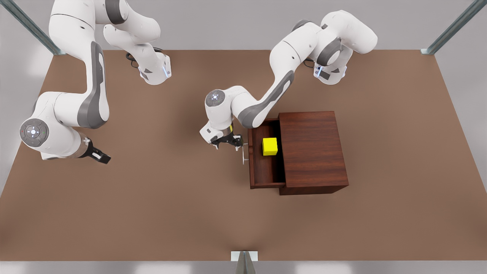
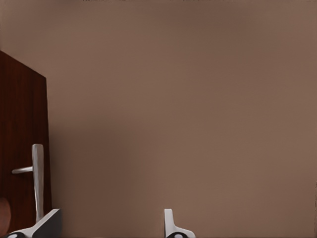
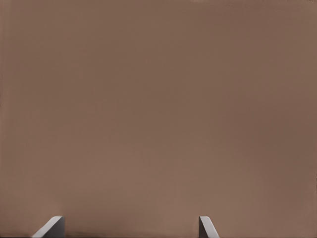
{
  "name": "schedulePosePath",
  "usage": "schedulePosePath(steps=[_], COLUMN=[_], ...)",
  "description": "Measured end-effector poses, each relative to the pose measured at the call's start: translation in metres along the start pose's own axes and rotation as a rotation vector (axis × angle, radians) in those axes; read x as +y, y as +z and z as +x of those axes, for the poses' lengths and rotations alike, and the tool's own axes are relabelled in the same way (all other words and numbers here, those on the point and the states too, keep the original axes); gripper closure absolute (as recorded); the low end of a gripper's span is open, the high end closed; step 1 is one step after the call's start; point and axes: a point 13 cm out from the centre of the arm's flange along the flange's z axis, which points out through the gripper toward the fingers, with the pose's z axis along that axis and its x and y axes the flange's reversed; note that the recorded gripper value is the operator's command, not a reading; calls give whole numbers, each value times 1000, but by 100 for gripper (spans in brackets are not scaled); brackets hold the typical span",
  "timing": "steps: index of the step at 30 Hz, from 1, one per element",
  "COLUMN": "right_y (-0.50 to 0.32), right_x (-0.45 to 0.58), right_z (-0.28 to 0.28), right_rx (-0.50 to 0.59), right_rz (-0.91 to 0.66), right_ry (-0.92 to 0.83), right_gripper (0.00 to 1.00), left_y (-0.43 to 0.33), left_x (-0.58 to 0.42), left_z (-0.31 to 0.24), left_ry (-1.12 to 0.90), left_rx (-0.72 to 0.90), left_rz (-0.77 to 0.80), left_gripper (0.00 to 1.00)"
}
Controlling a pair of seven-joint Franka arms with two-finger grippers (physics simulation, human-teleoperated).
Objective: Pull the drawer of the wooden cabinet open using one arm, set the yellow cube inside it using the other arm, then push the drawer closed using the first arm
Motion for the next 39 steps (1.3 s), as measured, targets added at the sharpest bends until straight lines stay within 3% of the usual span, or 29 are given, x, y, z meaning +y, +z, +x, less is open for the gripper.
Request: schedulePosePath(steps=[16, 39], right_y=[4, 7], right_x=[2, 2], right_z=[1, 0], right_rx=[10, 13], right_rz=[2, 5], right_ry=[-328, -491], right_gripper=[0, 0], left_y=[34, 58], left_x=[30, 118], left_z=[-11, -33], left_ry=[-209, -253], left_rx=[-37, 69], left_rz=[-81, -159], left_gripper=[0, 0])
